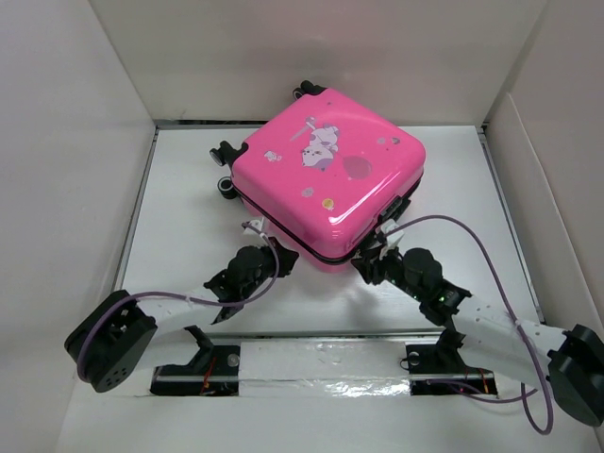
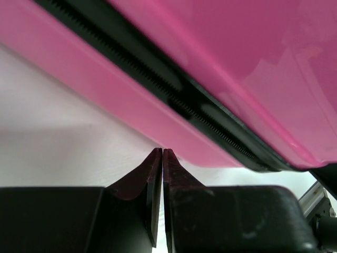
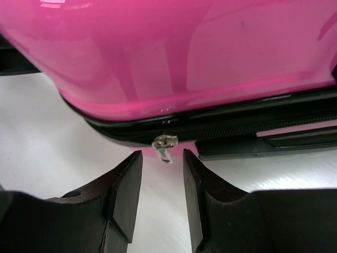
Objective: Pack the luggage
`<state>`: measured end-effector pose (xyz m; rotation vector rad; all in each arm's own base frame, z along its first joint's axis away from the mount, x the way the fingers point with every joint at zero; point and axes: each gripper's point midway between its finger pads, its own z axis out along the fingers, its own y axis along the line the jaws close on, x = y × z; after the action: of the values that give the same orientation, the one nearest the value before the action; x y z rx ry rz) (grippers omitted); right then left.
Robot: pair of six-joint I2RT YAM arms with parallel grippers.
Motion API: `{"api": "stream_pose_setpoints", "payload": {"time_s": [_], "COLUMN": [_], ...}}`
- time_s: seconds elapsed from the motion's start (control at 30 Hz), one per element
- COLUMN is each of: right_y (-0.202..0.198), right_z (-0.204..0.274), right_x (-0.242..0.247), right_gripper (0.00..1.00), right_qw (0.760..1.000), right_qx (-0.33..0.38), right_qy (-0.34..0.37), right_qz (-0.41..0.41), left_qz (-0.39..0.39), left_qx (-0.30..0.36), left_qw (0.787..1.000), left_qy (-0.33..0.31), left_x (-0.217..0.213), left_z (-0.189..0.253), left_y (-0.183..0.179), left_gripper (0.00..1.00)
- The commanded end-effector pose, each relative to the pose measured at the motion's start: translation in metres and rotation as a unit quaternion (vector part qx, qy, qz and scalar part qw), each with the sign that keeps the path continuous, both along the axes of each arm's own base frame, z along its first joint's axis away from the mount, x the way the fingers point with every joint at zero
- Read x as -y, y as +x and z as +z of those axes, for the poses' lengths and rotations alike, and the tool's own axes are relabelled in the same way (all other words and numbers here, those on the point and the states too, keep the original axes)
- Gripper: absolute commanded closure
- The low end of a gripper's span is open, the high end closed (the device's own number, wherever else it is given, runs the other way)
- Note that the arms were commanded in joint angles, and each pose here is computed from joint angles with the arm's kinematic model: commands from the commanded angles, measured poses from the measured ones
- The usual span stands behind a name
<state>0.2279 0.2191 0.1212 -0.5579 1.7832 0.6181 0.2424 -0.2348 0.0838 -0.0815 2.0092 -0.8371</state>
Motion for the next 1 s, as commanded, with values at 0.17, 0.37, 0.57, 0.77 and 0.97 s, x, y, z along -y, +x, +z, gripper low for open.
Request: {"api": "stream_pose_setpoints", "payload": {"time_s": [0.17,0.37,0.57,0.77,0.97], "right_y": [0.030,0.035,0.025,-0.024,-0.082], "right_z": [0.050,0.049,0.050,0.032,0.034], "right_x": [-0.008,-0.009,-0.010,-0.037,-0.083], "right_gripper": [0.57,0.93,1.00,1.00,1.00], "right_qw": [0.996,0.996,0.995,0.999,0.989], "right_qx": [0.070,0.069,0.068,0.009,-0.035], "right_qy": [0.028,0.033,0.049,0.012,0.014], "right_qz": [-0.037,-0.048,-0.047,0.042,0.146], "left_qz": [-0.030,-0.051,-0.070,-0.082,-0.089], "left_qx": [0.062,0.066,0.075,0.084,0.087], "left_qw": [0.997,0.995,0.992,0.987,0.985], "left_qy": [-0.038,-0.048,-0.071,-0.106,-0.122], "left_x": [0.031,0.044,0.062,0.087,0.112], "left_z": [0.045,0.050,0.065,0.091,0.104], "left_y": [0.021,0.021,0.023,0.038,0.048], "left_gripper": [0.96,0.96,0.96,0.96,0.96]}}
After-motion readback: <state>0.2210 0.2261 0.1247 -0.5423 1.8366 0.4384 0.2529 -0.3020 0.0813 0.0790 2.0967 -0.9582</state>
